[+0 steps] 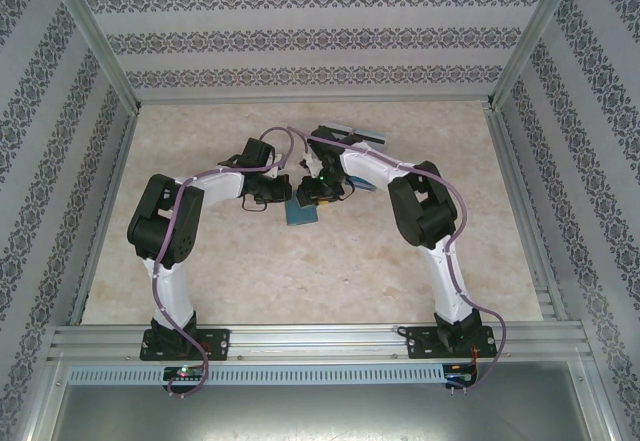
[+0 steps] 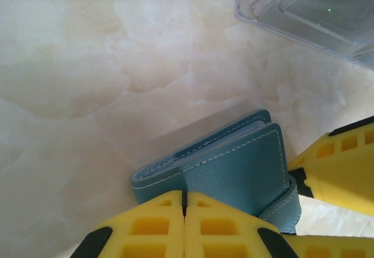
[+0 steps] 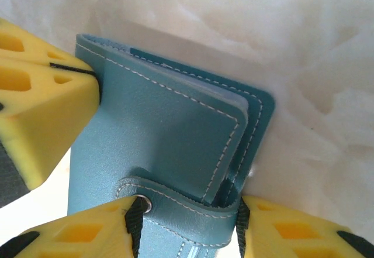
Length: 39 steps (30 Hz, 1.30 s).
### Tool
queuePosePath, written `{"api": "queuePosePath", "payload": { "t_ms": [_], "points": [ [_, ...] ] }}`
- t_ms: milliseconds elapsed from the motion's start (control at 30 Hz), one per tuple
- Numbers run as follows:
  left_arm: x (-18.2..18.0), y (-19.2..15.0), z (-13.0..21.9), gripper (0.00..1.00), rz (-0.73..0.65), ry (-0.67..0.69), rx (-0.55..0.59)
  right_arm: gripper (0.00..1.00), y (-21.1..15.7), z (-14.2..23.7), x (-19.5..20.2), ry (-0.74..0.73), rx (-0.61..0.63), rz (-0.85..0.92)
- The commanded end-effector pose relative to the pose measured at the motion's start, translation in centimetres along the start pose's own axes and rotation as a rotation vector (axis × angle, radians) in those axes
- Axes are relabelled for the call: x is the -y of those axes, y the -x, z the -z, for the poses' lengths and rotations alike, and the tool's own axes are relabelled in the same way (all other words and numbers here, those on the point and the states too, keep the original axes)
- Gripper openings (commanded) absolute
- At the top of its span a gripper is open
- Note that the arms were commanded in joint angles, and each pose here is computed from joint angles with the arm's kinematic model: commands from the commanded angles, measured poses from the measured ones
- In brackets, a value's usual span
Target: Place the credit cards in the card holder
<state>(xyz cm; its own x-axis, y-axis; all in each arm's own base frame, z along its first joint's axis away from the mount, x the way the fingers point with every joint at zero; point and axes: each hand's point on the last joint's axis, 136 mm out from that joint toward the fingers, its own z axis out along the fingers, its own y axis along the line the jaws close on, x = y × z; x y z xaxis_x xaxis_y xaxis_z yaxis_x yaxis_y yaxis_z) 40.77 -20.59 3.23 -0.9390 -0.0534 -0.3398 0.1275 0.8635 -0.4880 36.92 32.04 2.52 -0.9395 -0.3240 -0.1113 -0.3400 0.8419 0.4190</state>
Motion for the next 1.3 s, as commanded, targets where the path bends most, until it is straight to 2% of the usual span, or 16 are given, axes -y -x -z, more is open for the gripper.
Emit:
{"api": "queuePosePath", "payload": {
  "t_ms": [0, 133, 333, 533, 700, 900, 1133, 1267],
  "points": [
    [0.2, -1.6, -1.2, 0.04, 0.009, -0.022, -0.039, 0.47, -3.2, -4.1, 0.2, -0.088, -0.125, 0.0],
    [0.1, -2.0, -1.6, 0.0, 0.016, -0.03, -0.044, 0.46, -3.7, -4.6, 0.1, -0.137, -0.145, 0.0],
    [0.0, -2.2, -1.8, 0.0, 0.02, -0.034, -0.046, 0.46, -4.2, -5.6, -0.4, -0.149, -0.183, -0.01],
    [0.4, -1.6, -1.1, 0.01, 0.005, -0.03, -0.035, 0.47, -2.1, -2.7, -1.4, -0.057, -0.079, -0.013],
    [1.4, 0.1, 0.2, 0.11, -0.026, -0.029, -0.005, 0.5, 0.3, 1.5, -3.2, 0.11, 0.039, 0.007],
    [3.1, 2.7, 2.9, 0.24, -0.073, -0.029, 0.076, 0.52, 1.6, 6.0, -3.6, 0.169, 0.178, 0.045],
    [4.1, 4.9, 7.7, 0.39, -0.121, 0.013, 0.23, 0.55, 1.6, 12.0, -0.6, 0.019, 0.38, 0.131],
    [3.5, 5.9, 11.4, 0.47, -0.13, 0.076, 0.356, 0.57, 1.3, 16.8, 1.8, -0.1, 0.547, 0.152]
  ]
}}
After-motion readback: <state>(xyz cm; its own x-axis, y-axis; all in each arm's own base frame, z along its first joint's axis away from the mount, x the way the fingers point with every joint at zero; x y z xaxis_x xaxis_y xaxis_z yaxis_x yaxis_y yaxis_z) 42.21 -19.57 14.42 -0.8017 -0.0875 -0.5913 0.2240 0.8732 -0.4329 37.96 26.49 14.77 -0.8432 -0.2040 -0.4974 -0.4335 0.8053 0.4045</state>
